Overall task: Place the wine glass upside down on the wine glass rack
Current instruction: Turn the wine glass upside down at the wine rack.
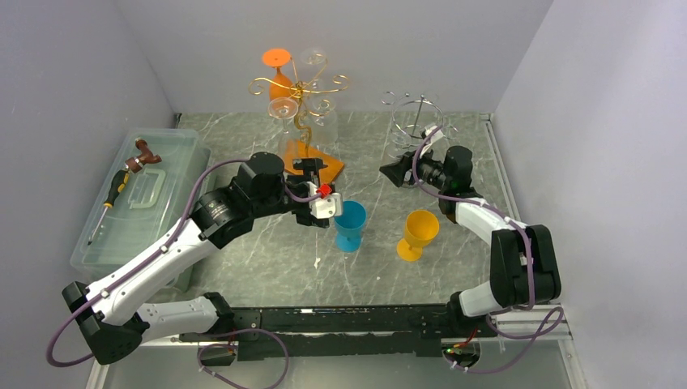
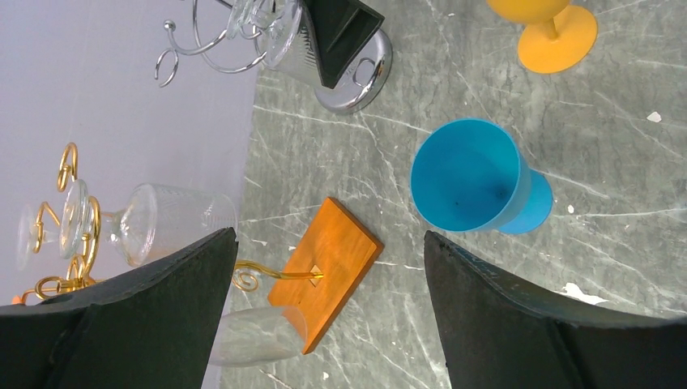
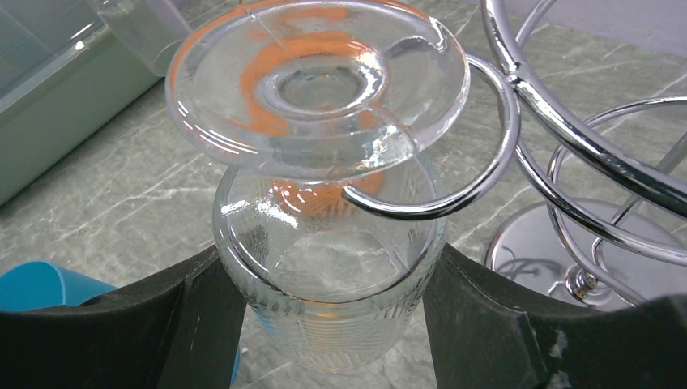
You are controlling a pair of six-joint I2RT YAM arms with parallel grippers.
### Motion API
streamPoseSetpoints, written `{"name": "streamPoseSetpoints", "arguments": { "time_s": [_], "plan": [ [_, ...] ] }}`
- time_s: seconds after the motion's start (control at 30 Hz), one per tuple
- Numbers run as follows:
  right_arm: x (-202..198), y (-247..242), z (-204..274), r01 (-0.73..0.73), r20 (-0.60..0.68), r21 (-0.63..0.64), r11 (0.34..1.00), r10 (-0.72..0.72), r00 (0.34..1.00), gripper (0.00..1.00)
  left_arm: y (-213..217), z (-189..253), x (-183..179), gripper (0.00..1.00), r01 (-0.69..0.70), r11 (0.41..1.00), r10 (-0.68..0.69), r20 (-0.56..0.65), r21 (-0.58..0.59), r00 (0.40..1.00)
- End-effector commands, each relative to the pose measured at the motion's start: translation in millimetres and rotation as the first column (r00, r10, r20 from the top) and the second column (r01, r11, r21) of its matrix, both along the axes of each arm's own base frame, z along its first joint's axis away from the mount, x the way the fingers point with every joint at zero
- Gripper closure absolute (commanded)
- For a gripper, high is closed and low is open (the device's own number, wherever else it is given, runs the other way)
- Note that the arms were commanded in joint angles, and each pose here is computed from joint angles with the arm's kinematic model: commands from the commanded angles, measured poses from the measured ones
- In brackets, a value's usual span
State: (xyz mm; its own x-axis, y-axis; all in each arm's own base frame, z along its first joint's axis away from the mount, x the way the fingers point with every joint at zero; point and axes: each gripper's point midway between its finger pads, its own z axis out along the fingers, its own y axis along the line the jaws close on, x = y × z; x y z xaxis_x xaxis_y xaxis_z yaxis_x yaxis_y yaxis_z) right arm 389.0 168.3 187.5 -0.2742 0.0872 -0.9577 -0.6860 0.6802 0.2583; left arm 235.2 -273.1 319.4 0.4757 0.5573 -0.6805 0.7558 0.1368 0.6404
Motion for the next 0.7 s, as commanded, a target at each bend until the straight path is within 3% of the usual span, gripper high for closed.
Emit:
{"name": "streamPoseSetpoints", "arguments": {
  "time_s": [0.0,0.67],
  "plan": [
    [14.5,-4.0,40.4,0.013,0.151,0.041,0.999,-0.019,0.988,0.81,-5.4,12.9,-1.8,0.09,0.009,0.999,-0.009,0.002,-0.052,1.000],
    [23.9,-13.0,17.7,0.082,0.088,0.078,0.994,-0.088,0.992,0.71,-4.3,16.2,-9.0,0.09,0.025,0.997,-0.026,-0.015,-0.066,1.000]
  ]
}}
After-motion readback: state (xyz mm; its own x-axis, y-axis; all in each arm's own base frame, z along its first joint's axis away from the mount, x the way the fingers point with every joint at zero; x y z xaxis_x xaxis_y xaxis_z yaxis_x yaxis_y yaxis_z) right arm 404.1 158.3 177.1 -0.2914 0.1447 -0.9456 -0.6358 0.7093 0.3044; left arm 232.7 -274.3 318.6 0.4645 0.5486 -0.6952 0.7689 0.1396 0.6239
